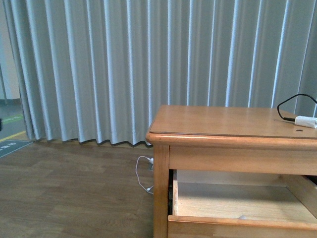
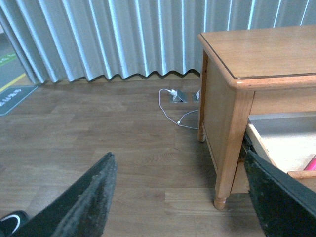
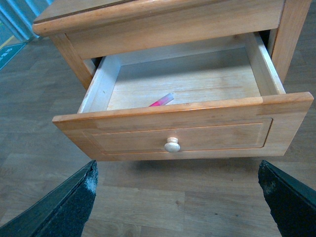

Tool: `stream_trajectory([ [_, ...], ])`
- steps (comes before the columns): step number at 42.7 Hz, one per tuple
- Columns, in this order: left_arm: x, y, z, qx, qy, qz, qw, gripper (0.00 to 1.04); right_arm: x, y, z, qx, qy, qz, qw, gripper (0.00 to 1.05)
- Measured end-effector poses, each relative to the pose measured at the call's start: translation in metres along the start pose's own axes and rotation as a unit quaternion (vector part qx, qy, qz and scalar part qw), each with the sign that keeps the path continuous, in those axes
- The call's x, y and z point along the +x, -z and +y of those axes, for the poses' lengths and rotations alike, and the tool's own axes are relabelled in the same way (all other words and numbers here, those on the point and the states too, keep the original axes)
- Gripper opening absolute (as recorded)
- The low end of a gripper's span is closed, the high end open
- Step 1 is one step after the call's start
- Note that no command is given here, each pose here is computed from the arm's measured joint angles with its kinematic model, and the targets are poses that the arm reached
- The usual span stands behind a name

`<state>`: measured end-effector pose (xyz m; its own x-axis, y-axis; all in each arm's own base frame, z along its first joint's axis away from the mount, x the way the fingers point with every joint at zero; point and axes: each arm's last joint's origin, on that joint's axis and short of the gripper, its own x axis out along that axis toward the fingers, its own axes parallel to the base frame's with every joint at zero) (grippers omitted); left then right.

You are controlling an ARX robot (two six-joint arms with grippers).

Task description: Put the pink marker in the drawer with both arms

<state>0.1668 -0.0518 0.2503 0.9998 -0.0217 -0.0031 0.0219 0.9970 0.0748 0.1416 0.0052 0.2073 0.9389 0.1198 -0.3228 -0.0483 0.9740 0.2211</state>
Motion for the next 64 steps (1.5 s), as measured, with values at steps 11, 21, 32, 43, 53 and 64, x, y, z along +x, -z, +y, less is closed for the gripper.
stream_trajectory([
  [11, -0.016, 0.031, 0.019, -0.028, -0.005, 0.005, 1.000, 0.40, 0.000, 0.000, 0.000, 0.000, 0.000, 0.000, 1.000, 0.96],
  [21, -0.030, 0.052, 0.030, -0.036, -0.008, -0.001, 0.999, 0.04, 0.000, 0.000, 0.000, 0.000, 0.000, 0.000, 1.000, 0.96],
  [32, -0.041, 0.067, 0.044, -0.038, -0.005, 0.000, 0.999, 0.04, 0.000, 0.000, 0.000, 0.000, 0.000, 0.000, 1.000, 0.96],
  [43, -0.050, 0.076, 0.045, -0.038, -0.010, -0.001, 0.999, 0.04, 0.000, 0.000, 0.000, 0.000, 0.000, 0.000, 1.000, 0.96],
  [53, -0.055, 0.079, 0.045, -0.038, -0.010, -0.015, 0.999, 0.04, 0.000, 0.000, 0.000, 0.000, 0.000, 0.000, 1.000, 0.96],
  [64, -0.060, 0.080, 0.044, -0.038, -0.010, -0.015, 0.999, 0.04, 0.000, 0.000, 0.000, 0.000, 0.000, 0.000, 1.000, 0.96],
])
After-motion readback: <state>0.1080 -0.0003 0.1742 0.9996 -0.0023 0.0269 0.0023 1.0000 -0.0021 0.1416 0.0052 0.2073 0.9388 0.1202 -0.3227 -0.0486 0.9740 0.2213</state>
